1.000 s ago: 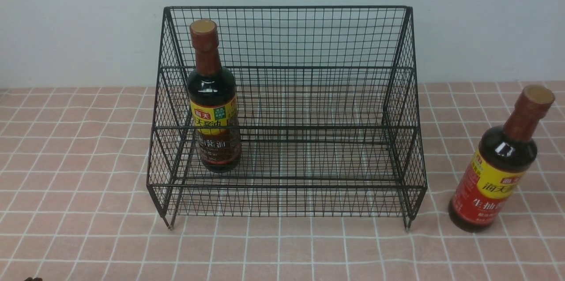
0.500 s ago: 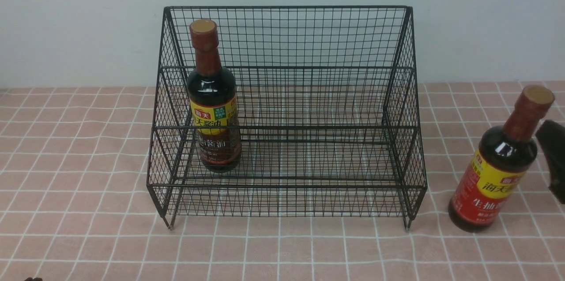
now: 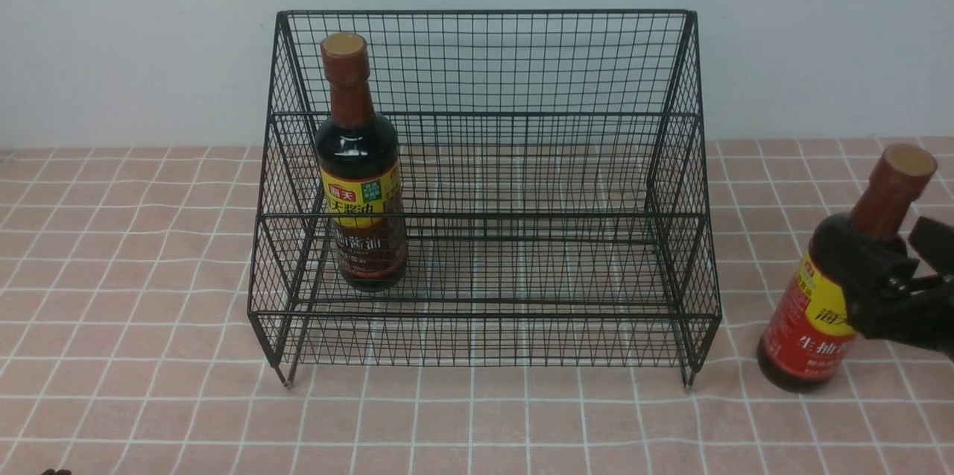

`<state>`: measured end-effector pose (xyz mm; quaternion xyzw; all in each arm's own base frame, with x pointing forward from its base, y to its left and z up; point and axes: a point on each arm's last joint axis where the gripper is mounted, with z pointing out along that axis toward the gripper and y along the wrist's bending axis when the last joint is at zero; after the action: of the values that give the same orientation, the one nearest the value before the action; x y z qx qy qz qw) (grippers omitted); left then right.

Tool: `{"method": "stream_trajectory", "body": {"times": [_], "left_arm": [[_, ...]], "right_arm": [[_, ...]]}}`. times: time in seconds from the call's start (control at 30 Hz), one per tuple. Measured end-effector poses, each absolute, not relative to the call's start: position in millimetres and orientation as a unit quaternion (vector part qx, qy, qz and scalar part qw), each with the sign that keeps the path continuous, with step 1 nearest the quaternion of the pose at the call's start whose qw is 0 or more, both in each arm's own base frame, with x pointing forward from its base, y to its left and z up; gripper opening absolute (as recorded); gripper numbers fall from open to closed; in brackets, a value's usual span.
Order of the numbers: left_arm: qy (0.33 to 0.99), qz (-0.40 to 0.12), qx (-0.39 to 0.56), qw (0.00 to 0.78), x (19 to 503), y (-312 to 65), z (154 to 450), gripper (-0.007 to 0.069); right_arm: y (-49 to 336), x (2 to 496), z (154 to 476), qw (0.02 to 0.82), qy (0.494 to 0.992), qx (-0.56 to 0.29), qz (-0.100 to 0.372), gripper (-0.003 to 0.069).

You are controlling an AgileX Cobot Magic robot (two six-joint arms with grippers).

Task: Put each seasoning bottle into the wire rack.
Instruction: Use the right arm to grab the condiment bottle closest to it

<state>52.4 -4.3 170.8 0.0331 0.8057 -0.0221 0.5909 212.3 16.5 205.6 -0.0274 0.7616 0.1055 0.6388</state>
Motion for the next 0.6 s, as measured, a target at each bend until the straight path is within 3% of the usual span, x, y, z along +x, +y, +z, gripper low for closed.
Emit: {"method": "stream_trajectory", "body": {"times": [0.37, 0.5, 0.6], "left_arm": [[0.806, -0.022, 0.033, 0.591, 52, -4, 171, -0.0007], [0.806, -0.022, 0.033, 0.591, 52, -4, 171, -0.0007], [0.806, -0.022, 0.033, 0.591, 52, -4, 171, -0.0007]], "right_arm": [[17, 229, 221, 0.667, 0.738, -0.052, 0.089, 0.0570], [16, 235, 225, 0.658, 0.747, -0.052, 0.080, 0.0491], [16, 238, 224, 0.641, 0.762, -0.066, 0.071, 0.0312]]}}
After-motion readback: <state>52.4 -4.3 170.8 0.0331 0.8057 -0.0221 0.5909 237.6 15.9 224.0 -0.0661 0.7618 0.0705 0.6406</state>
